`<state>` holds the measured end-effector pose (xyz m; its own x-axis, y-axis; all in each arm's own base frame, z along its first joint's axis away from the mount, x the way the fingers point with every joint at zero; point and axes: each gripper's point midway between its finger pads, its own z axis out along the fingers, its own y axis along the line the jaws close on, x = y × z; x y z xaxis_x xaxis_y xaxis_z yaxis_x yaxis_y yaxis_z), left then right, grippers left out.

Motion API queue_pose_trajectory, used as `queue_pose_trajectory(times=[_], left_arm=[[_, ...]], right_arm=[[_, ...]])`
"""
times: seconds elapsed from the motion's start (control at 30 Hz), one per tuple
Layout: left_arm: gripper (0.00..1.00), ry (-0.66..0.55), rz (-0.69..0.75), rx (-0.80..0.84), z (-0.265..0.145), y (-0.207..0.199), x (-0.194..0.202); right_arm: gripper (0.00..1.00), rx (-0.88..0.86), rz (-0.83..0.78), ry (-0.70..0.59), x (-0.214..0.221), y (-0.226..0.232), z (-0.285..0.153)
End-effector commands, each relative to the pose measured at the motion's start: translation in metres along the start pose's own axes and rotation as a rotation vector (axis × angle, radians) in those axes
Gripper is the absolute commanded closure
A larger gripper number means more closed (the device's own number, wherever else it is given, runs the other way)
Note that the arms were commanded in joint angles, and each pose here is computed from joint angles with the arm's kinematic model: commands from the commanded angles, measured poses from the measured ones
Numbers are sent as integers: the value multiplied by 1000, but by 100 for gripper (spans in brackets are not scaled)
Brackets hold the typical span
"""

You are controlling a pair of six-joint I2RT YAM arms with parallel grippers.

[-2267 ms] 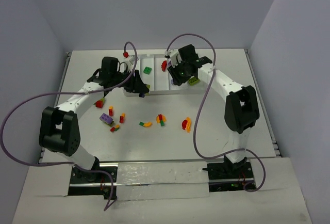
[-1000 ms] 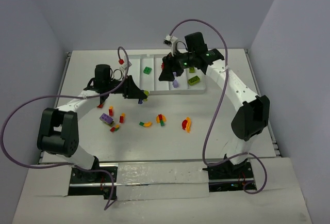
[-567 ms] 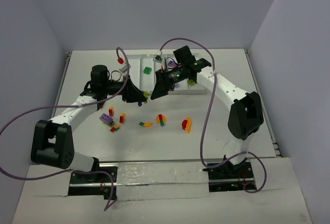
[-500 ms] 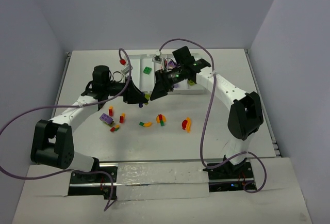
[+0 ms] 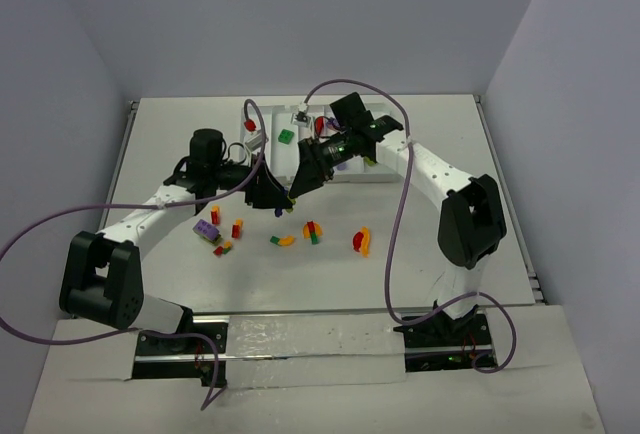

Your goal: Sort the legos into containers by color

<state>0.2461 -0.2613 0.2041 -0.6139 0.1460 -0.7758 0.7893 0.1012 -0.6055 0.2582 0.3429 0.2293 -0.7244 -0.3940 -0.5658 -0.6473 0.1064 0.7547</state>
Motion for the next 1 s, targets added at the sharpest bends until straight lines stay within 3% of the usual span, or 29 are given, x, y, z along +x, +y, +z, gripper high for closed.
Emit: queue_pose_trajectory(times=[0.0,0.3,0.57,0.67,0.73,0.83,0.97], left_arm=[[97,-26,95,56,-1,-20,-25],[97,-18,90,74,1,-24,-25],[93,-17,81,58,2,-19,-24],[83,-18,77,47,3,-16,-25],[70,-16,65,39,3,-15,-23],[51,-13,55,21,3,-11,-23],[36,6,26,18,-2,-12,-17]], right_arm=[[32,7,-63,13,-1,9,4],[35,58,-89,13,2,-3,4],[67,-4,-111,8,1,12,2],[81,-22,-112,12,3,15,2],[99,-24,-108,17,5,15,2],[100,-16,-109,21,7,14,2],[100,-9,-112,16,7,12,-1]])
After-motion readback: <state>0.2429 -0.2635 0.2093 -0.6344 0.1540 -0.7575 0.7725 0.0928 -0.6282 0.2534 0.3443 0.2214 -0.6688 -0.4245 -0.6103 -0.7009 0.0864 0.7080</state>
